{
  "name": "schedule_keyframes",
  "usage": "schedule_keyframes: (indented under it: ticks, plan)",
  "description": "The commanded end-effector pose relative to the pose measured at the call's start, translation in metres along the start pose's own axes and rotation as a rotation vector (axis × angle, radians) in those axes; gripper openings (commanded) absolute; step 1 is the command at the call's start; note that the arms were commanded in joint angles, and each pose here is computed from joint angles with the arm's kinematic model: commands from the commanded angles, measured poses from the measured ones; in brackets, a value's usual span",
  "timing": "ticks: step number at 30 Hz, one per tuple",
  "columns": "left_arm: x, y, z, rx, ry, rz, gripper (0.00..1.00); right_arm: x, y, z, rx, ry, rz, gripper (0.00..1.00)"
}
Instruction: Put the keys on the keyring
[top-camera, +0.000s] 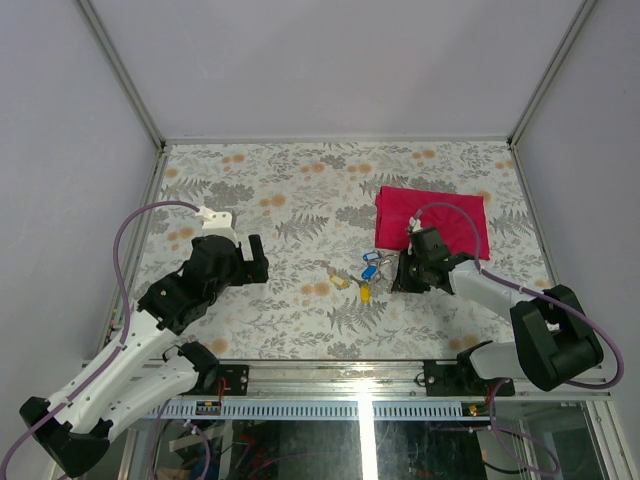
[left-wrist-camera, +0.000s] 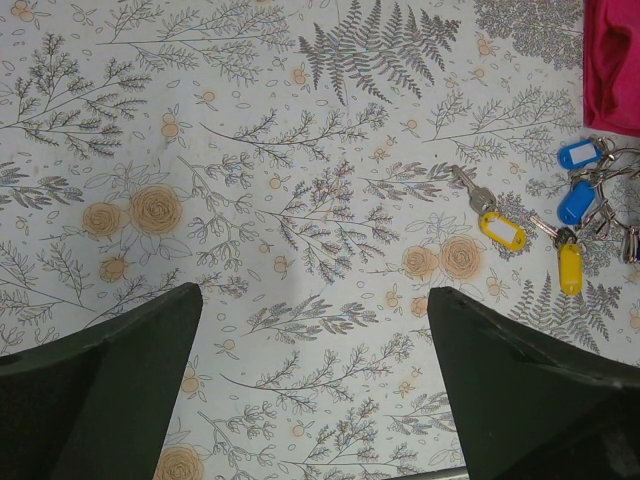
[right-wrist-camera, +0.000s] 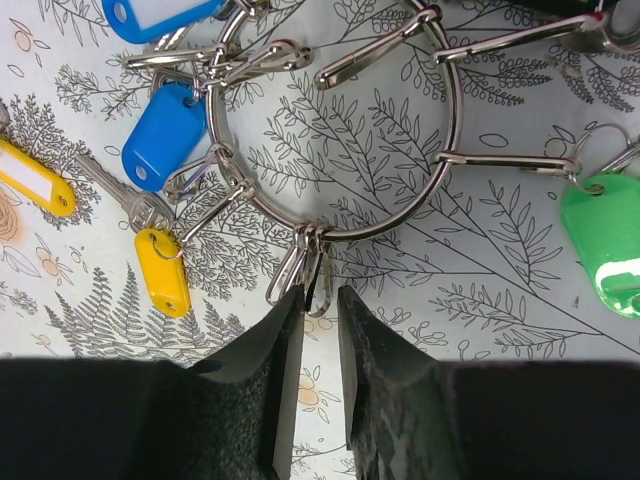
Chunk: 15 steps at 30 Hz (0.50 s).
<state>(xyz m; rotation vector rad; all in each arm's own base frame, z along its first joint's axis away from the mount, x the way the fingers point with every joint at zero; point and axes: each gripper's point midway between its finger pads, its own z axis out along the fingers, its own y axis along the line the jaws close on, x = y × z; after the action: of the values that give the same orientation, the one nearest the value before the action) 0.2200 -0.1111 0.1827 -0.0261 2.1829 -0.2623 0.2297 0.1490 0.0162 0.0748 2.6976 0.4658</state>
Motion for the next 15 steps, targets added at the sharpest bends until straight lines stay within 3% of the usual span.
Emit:
schedule_keyframes:
  ticks: [1,15]
  plan:
    - [-0.008,-0.007,0.001,0.030,-0.036,-0.002,1.00,-0.004,-0.006,0.000,0.030,-0.007,-0.005,0.25]
    - [-0.009,-0.008,0.001,0.029,-0.034,-0.001,1.00,-0.002,-0.024,0.001,0.119,0.005,-0.050,0.24]
